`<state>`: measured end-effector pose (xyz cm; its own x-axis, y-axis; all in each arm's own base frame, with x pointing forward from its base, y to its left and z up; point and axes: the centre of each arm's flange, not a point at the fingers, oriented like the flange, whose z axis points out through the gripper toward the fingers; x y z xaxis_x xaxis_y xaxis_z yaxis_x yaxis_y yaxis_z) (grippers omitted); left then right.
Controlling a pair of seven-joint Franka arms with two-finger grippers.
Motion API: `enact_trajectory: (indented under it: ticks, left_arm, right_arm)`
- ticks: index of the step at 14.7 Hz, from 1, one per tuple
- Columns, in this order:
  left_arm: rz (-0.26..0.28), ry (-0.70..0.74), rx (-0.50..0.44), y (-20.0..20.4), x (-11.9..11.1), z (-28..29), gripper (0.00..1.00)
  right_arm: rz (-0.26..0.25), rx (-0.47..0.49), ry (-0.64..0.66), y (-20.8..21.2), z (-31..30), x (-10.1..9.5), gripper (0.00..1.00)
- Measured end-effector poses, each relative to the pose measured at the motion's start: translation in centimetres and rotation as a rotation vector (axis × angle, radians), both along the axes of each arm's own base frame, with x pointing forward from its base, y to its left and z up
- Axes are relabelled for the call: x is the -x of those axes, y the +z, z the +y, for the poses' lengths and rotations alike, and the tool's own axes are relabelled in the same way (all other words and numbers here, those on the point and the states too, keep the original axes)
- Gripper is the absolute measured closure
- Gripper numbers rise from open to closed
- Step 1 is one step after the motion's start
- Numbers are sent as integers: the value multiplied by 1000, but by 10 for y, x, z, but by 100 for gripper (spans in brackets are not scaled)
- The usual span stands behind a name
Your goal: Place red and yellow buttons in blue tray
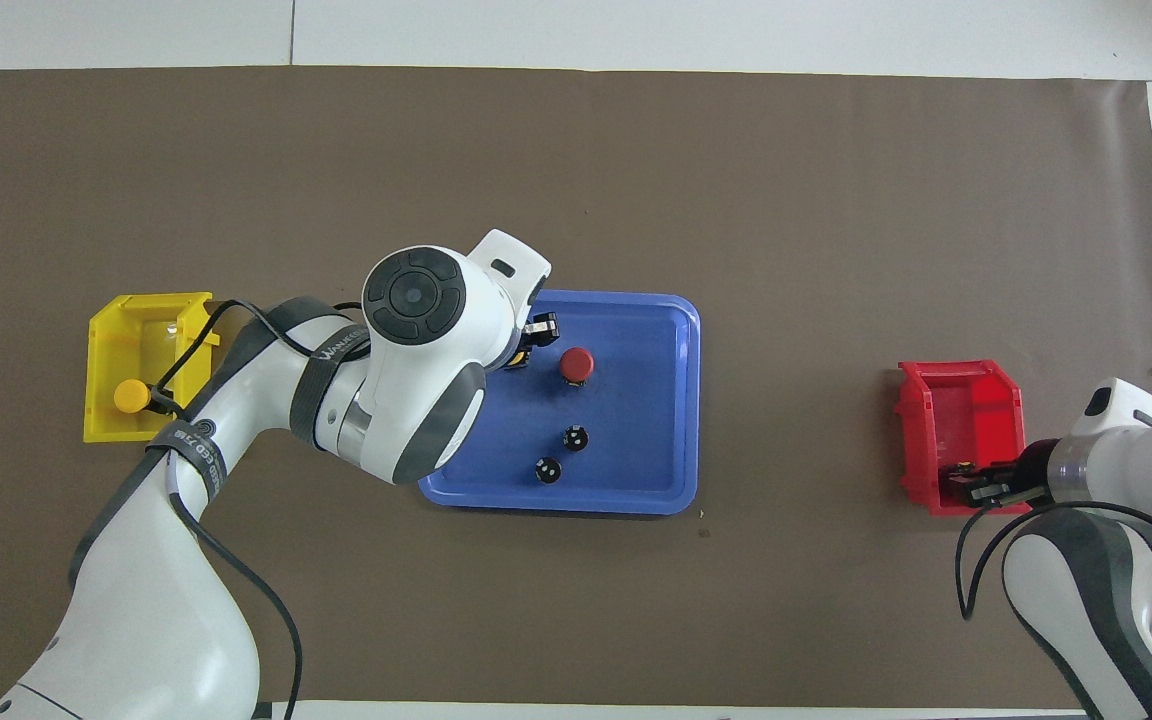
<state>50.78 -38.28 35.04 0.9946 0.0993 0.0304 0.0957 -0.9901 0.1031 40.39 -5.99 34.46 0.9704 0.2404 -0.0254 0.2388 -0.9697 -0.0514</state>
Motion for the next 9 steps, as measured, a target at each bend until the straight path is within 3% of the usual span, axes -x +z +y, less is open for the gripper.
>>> enact_trajectory:
  ticks: [3,6,9]
  left_arm:
    - [0,-1,0,0,0,-1,59]
    - [-4,-1,4,3,0,-1,55]
    - [-4,6,9,23,-2,1,30]
  right_arm:
    - [1,0,-2,0,-1,0,58]
    - [4,-1,-3,0,-1,1,58]
    - [30,-6,-1,7,-2,-3,58]
